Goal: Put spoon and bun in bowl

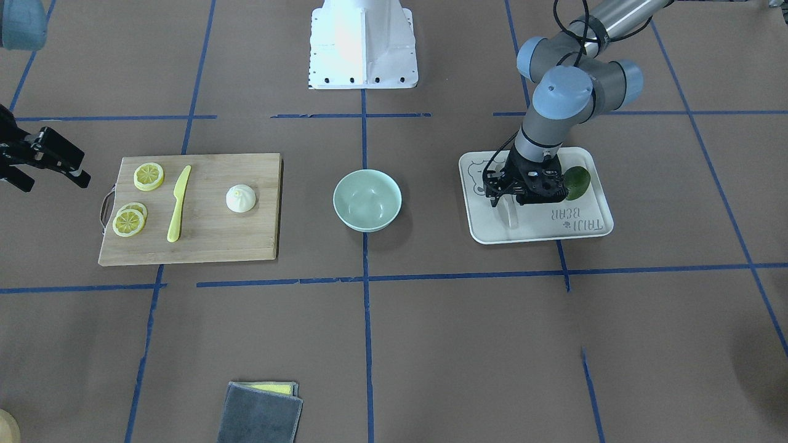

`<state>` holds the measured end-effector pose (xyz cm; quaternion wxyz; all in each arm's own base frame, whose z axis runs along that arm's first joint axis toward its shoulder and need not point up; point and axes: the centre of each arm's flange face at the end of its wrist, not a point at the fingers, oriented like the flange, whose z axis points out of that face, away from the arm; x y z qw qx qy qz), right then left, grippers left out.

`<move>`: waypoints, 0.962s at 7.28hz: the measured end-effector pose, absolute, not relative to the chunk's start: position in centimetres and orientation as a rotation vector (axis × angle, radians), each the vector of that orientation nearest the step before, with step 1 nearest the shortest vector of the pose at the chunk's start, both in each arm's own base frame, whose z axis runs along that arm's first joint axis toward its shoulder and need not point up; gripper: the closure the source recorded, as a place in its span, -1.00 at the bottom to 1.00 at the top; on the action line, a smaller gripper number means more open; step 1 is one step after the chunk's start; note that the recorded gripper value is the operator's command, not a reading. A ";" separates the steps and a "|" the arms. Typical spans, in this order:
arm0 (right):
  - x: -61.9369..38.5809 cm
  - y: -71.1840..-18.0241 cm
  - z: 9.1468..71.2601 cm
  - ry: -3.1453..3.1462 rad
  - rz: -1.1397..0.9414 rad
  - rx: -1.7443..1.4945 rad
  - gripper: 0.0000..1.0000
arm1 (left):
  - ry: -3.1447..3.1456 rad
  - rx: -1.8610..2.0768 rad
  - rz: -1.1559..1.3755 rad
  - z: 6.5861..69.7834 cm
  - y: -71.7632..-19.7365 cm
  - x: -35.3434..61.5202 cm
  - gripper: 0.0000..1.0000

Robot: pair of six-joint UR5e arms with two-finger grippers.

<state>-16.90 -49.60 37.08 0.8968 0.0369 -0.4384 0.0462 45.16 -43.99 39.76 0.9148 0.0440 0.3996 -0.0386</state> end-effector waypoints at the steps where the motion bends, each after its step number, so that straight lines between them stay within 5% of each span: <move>1: -18.3 -49.1 36.4 -0.909 0.100 0.075 -1.00 | 0.820 0.088 -0.081 39.6 -43.9 45.1 0.99; 7: -31.5 -45.0 31.4 -0.910 0.167 0.102 -1.00 | 0.789 0.066 -0.084 36.0 -42.7 43.7 1.00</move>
